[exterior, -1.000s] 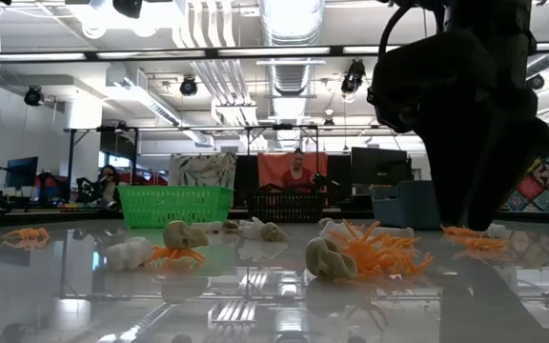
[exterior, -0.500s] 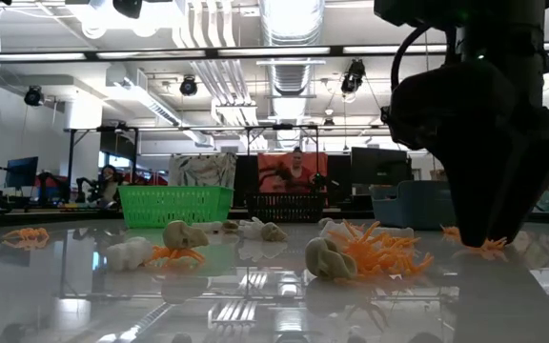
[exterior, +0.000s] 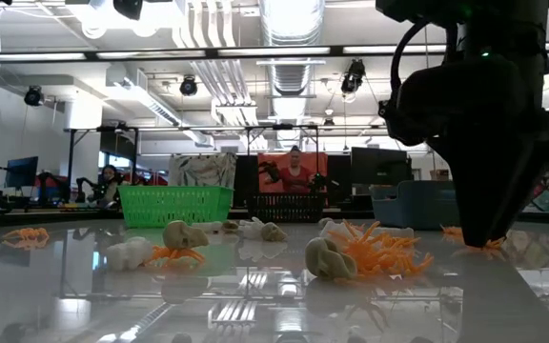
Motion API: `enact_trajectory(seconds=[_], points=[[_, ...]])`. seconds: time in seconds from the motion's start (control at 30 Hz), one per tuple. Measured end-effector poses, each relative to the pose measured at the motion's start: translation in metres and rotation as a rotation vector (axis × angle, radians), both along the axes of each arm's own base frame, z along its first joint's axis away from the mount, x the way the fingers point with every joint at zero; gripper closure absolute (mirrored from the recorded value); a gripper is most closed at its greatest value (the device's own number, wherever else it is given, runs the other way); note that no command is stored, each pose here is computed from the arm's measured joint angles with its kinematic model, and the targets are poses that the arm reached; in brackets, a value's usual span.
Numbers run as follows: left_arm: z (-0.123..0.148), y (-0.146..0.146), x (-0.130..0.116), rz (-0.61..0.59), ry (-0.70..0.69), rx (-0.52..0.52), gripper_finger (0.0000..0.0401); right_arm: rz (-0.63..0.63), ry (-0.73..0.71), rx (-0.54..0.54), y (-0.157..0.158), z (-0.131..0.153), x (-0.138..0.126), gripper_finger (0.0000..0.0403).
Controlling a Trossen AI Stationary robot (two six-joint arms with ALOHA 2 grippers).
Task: Sort Halloween decoration
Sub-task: Put the orange spider toy into the black bin
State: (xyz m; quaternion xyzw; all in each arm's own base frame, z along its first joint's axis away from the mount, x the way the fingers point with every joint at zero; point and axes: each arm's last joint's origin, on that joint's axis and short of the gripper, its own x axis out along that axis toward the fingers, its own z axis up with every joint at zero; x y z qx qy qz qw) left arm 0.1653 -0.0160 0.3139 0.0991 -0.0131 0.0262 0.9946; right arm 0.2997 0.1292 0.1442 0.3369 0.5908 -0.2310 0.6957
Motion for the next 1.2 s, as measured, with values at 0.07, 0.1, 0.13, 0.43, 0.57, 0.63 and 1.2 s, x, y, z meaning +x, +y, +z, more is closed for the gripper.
enact_trajectory(seconds=[0.07, 0.1, 0.13, 0.43, 0.57, 0.63, 1.2], points=[[-0.001, 0.000, 0.001, 0.000, 0.004, -0.004, 0.0304, 0.012, -0.003, -0.002, 0.000, 0.000, 0.000, 0.0274], [-0.001, 0.000, 0.002, 0.000, 0.005, -0.006, 0.0304, 0.019, -0.004, -0.004, 0.000, 0.000, 0.000, 0.0276], [-0.001, 0.000, 0.002, 0.000, 0.007, -0.009, 0.0304, 0.024, -0.004, -0.005, 0.000, 0.000, 0.000, 0.0277], [-0.002, -0.001, 0.006, -0.001, 0.006, -0.028, 0.0304, 0.071, -0.010, -0.016, 0.000, 0.000, 0.000, 0.0280], [-0.001, -0.001, 0.005, -0.001, -0.009, -0.030, 0.0304, 0.098, -0.021, -0.025, 0.000, 0.003, 0.000, 0.0280], [0.000, -0.001, 0.005, -0.001, -0.016, -0.031, 0.0304, 0.109, -0.043, -0.038, -0.001, 0.008, 0.000, 0.0280], [0.000, -0.001, 0.006, -0.005, -0.021, -0.066, 0.0304, 0.157, -0.279, -0.267, -0.020, 0.056, -0.004, 0.0301]])
